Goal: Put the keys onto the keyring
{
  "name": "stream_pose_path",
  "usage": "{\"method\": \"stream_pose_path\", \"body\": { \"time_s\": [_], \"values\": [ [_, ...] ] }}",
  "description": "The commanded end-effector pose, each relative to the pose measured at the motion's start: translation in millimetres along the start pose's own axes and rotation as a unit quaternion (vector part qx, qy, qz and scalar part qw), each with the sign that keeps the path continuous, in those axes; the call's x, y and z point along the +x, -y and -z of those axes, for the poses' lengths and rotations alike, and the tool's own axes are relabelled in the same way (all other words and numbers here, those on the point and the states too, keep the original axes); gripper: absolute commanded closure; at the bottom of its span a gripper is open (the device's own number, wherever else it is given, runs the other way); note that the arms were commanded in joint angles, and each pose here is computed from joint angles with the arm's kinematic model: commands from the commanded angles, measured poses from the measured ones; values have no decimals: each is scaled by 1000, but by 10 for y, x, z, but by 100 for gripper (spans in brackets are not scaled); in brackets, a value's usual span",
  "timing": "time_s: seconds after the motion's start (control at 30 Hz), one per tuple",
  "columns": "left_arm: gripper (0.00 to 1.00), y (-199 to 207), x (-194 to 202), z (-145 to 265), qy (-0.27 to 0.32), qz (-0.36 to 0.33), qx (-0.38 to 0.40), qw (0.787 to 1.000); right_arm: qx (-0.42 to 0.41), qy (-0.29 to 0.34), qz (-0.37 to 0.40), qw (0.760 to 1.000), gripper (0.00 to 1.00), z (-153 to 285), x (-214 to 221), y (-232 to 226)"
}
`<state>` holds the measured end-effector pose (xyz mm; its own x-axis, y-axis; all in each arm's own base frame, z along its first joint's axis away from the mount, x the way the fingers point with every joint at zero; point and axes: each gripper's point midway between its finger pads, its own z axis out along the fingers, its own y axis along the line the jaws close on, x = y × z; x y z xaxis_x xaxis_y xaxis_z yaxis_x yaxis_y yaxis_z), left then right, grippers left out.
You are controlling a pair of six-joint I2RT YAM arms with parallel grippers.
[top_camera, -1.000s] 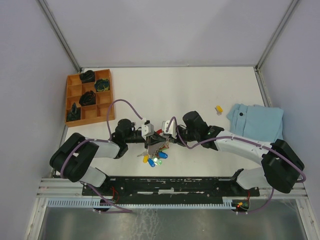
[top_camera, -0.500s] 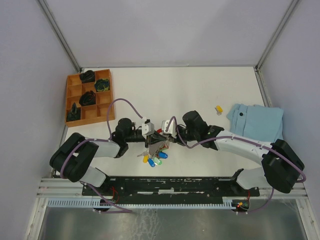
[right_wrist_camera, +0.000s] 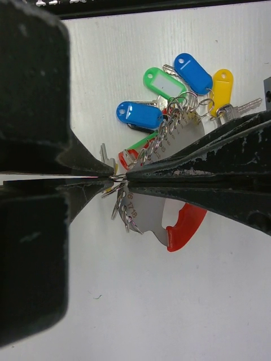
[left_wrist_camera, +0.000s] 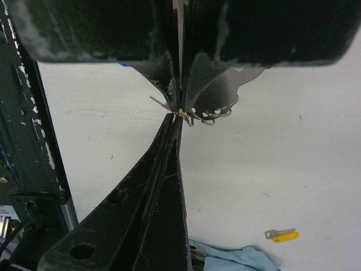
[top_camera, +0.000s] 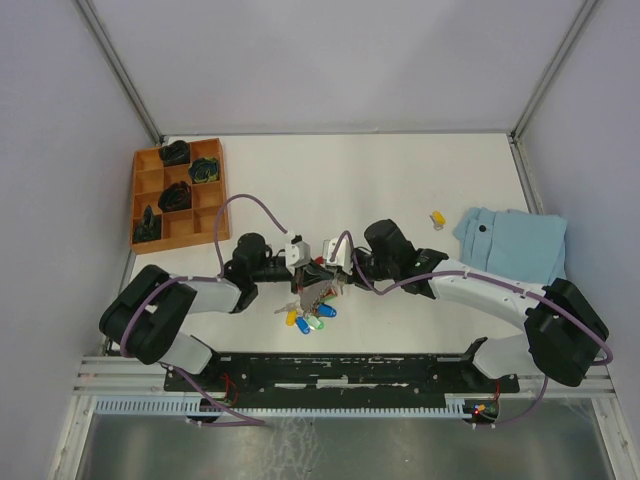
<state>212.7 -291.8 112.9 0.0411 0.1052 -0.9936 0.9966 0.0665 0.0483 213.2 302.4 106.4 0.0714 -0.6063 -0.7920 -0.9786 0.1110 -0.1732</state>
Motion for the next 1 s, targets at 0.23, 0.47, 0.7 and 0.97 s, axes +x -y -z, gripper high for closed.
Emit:
{"method": "stream_pose_path", "body": {
  "time_s": [0.23, 0.47, 0.7, 0.97],
  "values": [
    [97, -338, -176, -34, 9, 75, -68, 995, 26, 41, 66, 997, 99, 27, -406, 108],
    [97, -422, -251, -9, 33, 104, -95, 989, 50, 17, 77, 996, 99, -9, -308, 151],
    [97, -509, -464, 99, 92, 134, -130, 978, 81, 6, 72, 994, 99, -37, -190, 231],
    [97, -516, -509, 134, 148, 182, -146, 961, 97, 40, 71, 992, 99, 74, -420, 290]
  ]
}}
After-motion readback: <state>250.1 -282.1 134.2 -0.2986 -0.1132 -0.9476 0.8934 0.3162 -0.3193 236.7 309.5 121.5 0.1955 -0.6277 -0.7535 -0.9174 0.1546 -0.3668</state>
